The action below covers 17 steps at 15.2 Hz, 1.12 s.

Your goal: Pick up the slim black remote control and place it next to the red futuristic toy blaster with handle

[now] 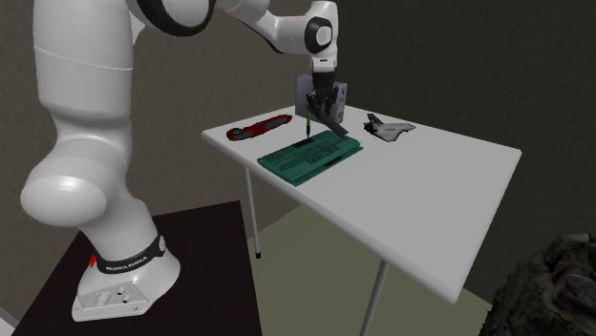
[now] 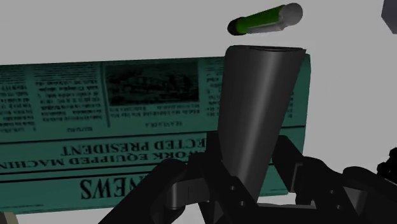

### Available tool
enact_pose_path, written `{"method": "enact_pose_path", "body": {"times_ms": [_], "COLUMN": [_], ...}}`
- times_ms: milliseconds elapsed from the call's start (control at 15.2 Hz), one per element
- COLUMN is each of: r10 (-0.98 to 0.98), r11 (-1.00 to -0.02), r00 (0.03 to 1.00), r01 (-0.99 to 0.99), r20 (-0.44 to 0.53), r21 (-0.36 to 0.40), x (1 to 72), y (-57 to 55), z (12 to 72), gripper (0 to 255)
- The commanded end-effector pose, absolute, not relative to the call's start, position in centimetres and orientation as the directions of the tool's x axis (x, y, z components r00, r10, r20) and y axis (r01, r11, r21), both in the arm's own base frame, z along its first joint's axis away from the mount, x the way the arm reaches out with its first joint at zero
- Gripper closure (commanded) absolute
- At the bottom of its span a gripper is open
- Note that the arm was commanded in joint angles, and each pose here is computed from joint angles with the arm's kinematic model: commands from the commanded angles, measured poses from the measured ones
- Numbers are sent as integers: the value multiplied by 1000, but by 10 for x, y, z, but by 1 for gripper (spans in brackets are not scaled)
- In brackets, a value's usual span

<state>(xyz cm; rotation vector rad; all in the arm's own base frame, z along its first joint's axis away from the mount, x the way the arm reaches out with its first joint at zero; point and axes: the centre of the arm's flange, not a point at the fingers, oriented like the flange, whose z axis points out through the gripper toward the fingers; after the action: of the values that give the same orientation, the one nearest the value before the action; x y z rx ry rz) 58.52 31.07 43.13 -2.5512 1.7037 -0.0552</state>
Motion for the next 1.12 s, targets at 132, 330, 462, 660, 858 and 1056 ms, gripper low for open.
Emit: {"method": "enact_pose_path", "body": {"times_ms": [132, 330, 462, 660, 858, 1056], "r10": [-924, -924, -924, -924, -924, -924], "r11": [-380, -380, -380, -380, -380, -380], "r00": [382, 382, 382, 382, 382, 382], "r01": [-921, -921, -921, -921, -921, -921], "r20": [-11, -11, -11, -11, -11, -11], "r21": [-81, -81, -81, -81, -81, -81], "x": [593, 599, 603, 605, 605, 605], "y": [362, 401, 428, 443, 443, 443], "z": [434, 434, 434, 424, 408, 392], "gripper": [255, 255, 255, 255, 255, 255]}}
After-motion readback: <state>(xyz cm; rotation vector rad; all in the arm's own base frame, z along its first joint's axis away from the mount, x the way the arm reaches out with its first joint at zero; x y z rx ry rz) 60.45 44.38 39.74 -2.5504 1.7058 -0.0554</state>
